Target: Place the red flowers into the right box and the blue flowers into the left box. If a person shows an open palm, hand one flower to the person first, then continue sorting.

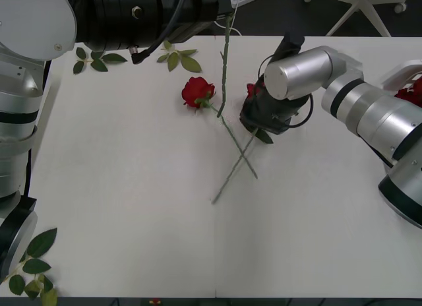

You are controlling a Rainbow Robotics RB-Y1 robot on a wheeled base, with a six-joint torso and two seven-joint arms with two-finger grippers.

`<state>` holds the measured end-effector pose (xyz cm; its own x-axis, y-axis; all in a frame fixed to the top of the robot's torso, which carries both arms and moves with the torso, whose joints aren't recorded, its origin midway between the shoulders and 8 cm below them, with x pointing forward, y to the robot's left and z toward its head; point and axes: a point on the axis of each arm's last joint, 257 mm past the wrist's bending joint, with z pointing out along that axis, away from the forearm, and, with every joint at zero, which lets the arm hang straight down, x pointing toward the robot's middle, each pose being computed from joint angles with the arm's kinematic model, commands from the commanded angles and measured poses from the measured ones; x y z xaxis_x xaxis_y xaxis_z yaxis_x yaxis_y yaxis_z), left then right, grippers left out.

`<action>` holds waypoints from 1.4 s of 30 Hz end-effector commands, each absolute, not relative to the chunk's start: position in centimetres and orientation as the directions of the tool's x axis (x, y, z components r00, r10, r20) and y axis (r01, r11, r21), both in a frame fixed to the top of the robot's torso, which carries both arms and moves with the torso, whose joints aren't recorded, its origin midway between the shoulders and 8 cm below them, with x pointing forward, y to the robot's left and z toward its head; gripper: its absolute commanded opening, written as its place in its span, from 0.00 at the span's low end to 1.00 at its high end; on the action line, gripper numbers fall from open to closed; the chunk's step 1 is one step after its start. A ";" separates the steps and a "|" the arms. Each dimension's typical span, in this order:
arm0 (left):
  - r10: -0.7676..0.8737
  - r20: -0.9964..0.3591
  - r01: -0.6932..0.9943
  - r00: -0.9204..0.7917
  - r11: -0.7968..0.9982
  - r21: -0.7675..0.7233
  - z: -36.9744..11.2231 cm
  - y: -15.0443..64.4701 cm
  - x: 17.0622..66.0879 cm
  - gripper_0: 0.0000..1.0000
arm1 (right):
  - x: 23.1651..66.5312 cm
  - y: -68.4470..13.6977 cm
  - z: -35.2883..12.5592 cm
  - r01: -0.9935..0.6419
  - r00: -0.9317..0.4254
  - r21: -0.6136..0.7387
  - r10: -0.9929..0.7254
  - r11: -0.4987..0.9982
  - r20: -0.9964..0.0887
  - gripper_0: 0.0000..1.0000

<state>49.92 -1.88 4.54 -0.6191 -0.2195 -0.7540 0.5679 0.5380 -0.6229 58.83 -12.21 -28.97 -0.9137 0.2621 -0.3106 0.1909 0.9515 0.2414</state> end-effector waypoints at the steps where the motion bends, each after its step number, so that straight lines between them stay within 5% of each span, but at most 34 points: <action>1: -0.179 -0.790 0.604 -0.586 0.553 -0.574 4.6 -2.3 48.9 0.00 | 62.3 -18.2 -22.6 0.118 -0.889 0.166 0.178 0.979 -0.422 0.00; 16: -0.167 -0.793 0.611 -0.586 0.551 -0.568 4.3 -3.1 48.6 0.00 | 60.5 -35.0 -14.2 -0.250 -0.850 -0.137 -0.285 0.959 -0.443 0.00; 30: -0.306 -0.698 0.593 -0.647 0.373 -0.713 6.4 -10.4 46.2 0.00 | 54.3 -56.3 -7.2 -0.192 -0.857 -0.428 -0.363 0.883 -0.366 0.00; 42: -0.462 -0.547 0.471 -0.698 0.280 -0.837 8.0 -12.7 46.7 0.00 | 51.1 -66.8 -9.5 -0.107 -0.913 -0.613 -0.321 0.783 -0.251 0.00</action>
